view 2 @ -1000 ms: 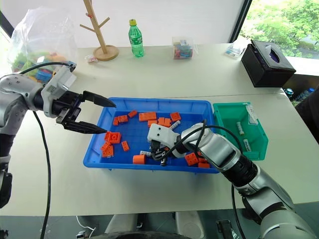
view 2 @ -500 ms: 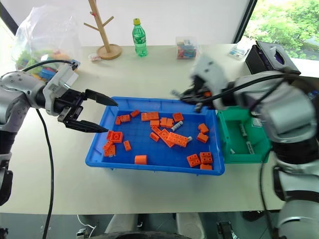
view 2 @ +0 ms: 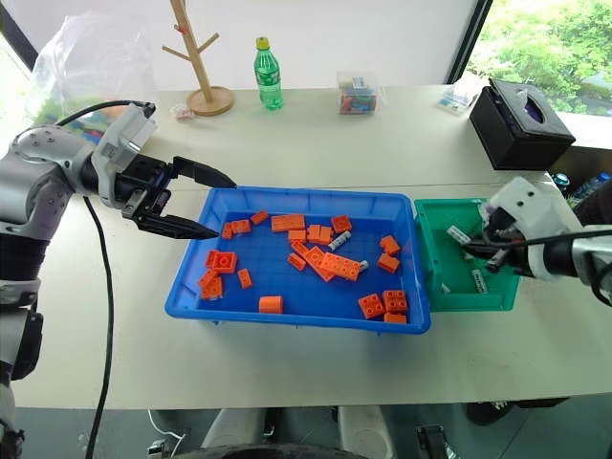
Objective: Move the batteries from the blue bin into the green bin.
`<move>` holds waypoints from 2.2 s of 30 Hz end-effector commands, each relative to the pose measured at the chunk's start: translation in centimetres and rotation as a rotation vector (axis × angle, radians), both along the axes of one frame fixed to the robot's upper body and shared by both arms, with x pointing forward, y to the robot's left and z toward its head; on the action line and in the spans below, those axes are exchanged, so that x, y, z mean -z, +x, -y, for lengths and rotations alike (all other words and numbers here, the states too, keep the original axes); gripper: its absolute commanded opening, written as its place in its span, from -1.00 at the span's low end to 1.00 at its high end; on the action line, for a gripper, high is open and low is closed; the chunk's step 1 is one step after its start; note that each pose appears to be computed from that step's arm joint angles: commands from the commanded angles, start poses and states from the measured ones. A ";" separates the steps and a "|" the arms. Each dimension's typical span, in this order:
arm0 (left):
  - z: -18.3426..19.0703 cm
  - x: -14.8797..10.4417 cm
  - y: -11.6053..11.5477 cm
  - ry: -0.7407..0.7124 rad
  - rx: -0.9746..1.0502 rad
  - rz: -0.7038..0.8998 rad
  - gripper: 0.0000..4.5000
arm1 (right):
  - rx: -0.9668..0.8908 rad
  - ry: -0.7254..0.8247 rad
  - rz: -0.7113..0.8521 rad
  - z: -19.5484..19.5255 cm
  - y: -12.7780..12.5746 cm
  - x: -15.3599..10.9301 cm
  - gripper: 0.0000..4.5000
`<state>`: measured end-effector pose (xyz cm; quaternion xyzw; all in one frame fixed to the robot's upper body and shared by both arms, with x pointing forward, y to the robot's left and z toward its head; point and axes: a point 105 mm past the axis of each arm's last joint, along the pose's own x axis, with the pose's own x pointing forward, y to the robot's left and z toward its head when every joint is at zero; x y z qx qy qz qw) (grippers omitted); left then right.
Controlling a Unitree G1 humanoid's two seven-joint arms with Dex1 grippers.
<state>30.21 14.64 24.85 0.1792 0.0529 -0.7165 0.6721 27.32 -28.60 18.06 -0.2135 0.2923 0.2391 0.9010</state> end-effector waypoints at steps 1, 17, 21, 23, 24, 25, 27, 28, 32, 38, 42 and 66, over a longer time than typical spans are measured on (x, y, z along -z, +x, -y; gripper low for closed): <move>0.0 -1.2 -0.1 -0.004 0.007 0.051 1.00 | -0.002 -0.034 0.098 0.1 0.4 -1.7 0.11; -0.4 -1.3 -0.2 -0.014 -0.009 0.058 1.00 | -0.645 0.014 0.266 -11.3 5.9 -6.1 0.43; -0.8 -1.4 -0.5 -0.013 -0.028 0.059 1.00 | -0.756 -0.072 0.206 -13.7 8.7 -3.1 0.43; -0.9 -1.5 -0.6 -0.013 -0.034 0.060 1.00 | -0.786 -0.125 0.181 -13.7 9.5 -1.8 0.43; -0.9 -1.5 -0.7 -0.013 -0.037 0.060 1.00 | -0.803 -0.152 0.168 -13.7 9.8 -1.2 0.43; -1.0 -1.5 -0.8 -0.012 -0.041 0.061 1.00 | -0.817 -0.172 0.151 -13.8 10.2 -0.5 0.43; -1.2 -1.6 -0.9 -0.013 -0.055 0.063 1.00 | -0.867 -0.215 0.120 -14.1 10.5 0.9 0.43; -1.2 -1.6 -0.9 -0.014 -0.060 0.063 1.00 | -0.886 -0.230 0.109 -14.1 10.6 1.3 0.43; -1.5 -1.7 -1.1 -0.015 -0.078 0.064 1.00 | -0.970 -0.267 0.104 -14.9 10.6 2.5 0.43; -1.6 -1.7 -1.2 -0.022 -0.096 0.064 1.00 | -1.055 -0.291 0.164 -16.4 10.8 2.8 0.43; -1.4 -1.7 -1.2 -0.026 -0.099 0.066 1.00 | -1.093 -0.314 0.222 -17.1 10.9 2.5 0.43; -1.1 -2.4 -1.0 -0.038 -0.105 0.080 1.00 | -1.220 -0.417 0.252 -17.1 10.4 5.0 0.07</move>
